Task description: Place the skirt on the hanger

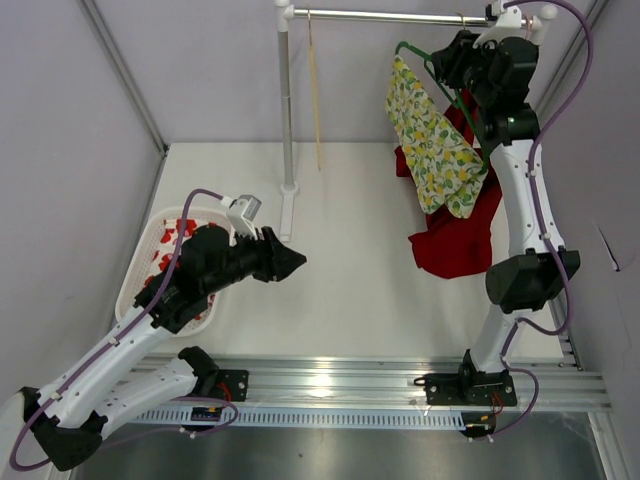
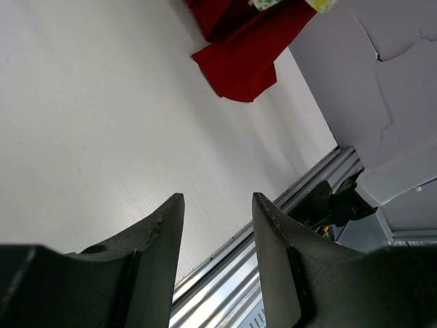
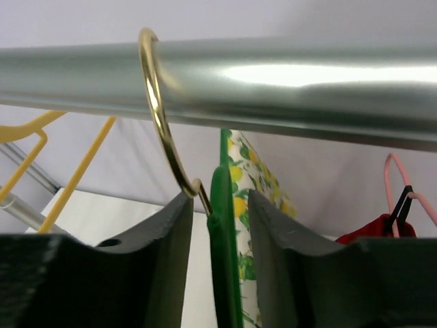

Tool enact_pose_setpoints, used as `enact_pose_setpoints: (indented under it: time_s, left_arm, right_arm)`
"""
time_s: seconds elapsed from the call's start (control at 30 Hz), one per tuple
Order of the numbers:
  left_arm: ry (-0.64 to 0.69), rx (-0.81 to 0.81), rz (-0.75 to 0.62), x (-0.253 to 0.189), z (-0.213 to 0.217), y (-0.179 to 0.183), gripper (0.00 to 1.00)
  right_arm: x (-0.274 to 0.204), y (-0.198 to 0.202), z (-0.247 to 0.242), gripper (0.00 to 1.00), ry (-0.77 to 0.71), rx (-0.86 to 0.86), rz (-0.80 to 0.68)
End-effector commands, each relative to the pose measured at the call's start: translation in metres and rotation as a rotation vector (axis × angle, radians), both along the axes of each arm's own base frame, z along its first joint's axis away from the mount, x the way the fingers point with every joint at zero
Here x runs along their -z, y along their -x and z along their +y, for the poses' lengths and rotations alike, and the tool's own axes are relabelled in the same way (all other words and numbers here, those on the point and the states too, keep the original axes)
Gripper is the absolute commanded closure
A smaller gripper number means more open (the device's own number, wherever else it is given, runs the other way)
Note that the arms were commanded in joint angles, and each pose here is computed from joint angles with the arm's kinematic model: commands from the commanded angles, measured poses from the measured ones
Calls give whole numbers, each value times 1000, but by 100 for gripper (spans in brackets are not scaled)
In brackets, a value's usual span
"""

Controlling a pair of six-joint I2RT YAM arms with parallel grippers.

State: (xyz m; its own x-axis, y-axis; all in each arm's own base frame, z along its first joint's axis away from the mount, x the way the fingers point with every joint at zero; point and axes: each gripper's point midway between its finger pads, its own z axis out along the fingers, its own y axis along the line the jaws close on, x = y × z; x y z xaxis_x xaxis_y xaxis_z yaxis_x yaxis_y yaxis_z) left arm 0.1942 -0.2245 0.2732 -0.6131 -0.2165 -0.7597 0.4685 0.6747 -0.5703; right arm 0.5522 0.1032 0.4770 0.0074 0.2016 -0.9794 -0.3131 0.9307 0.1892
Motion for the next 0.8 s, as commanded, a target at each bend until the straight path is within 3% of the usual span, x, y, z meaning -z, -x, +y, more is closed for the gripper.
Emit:
enact_pose_setpoints:
  time_s: [0.0,0.2,0.4,0.63,0.77]
  left_arm:
    - [39,17,-39,-19,-3,1,51]
    - [37,5,-47,-22,-2,-1,50]
    - [21,-4,-55,-26,-1,-5,49]
    - [-4,-46,-76,-35,4,-13,48]
    - [-20,-117,-88,-45,17,-23,47]
  right_arm:
    - [-54,33,-5,53,-12,32,-127]
    - [-64,59,-19,36,-61,115,-110]
    - [-53,91,-29,26,-106,166,-54]
    - [-51,141,-41,21,-177,201,-32]
    - [-33,168,-29,21,-226,155,52]
